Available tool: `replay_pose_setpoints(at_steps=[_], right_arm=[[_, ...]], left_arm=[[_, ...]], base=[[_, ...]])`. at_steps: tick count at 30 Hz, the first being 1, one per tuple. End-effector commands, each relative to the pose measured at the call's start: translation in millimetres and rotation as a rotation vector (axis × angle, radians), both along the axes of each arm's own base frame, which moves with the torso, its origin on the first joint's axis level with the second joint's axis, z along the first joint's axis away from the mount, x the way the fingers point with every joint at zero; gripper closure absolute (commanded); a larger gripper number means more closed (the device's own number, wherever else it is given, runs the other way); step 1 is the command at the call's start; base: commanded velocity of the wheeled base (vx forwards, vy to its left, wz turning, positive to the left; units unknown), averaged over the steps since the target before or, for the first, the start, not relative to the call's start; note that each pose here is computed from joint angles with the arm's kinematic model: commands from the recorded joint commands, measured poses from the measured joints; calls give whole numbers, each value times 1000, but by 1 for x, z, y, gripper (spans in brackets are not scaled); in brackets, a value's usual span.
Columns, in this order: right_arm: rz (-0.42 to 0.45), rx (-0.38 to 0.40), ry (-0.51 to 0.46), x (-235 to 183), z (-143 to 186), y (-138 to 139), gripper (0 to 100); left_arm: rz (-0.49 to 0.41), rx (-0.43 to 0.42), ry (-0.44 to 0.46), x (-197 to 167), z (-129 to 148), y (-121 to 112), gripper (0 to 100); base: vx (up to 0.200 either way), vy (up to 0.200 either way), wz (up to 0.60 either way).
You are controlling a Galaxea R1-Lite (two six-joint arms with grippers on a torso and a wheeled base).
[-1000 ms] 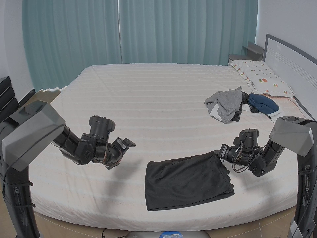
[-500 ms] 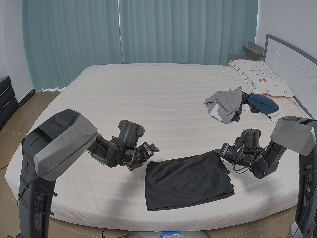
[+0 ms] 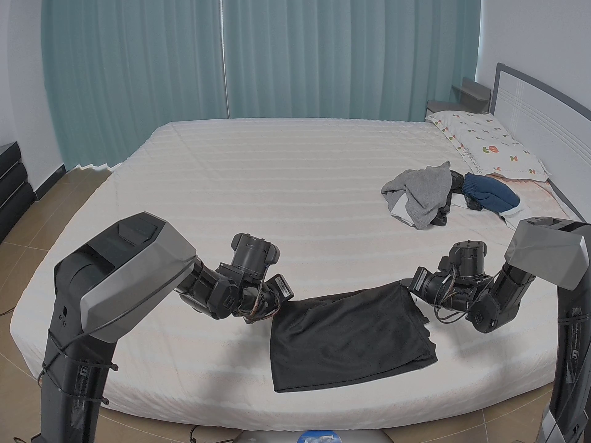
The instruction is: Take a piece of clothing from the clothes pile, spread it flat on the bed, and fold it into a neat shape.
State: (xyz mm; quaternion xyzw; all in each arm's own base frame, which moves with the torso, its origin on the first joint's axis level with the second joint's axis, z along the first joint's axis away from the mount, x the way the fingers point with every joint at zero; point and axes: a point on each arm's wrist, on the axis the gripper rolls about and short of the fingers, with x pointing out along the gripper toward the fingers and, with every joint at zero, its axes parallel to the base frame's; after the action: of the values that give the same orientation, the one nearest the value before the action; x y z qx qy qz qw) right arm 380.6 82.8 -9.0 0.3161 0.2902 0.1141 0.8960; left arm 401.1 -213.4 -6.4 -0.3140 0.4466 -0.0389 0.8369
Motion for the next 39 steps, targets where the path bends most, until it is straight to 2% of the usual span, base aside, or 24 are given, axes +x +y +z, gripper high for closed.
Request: replay_pose_setpoints(at_steps=[1,12,17,25,30,38,39], right_arm=[[1,-1,3,1,-3,1,100],[-18,-1,2,7,-7,-6,100],[-25,-2,8,9,-10,-8,100],[-48,0,7,15,-16,-17,100],[-61,46,23,15,-14,-12,100],[-61,45,32,15,-16,-12,100],[-61,44,35,14,-17,-12,100]], left_arm=[[2,9,0,-1,-4,-2,100],[90,-8,6,-1,1,2,100],[125,16,-7,0,0,5,100],[143,10,1,0,-2,5,100],[144,8,0,0,-1,5,100],[144,5,0,0,-1,5,100],[144,5,0,0,-1,5,0]], base=[[0,0,0],[0,0,0],[0,0,0],[0,0,0],[0,0,0],[0,0,0],[0,0,0]])
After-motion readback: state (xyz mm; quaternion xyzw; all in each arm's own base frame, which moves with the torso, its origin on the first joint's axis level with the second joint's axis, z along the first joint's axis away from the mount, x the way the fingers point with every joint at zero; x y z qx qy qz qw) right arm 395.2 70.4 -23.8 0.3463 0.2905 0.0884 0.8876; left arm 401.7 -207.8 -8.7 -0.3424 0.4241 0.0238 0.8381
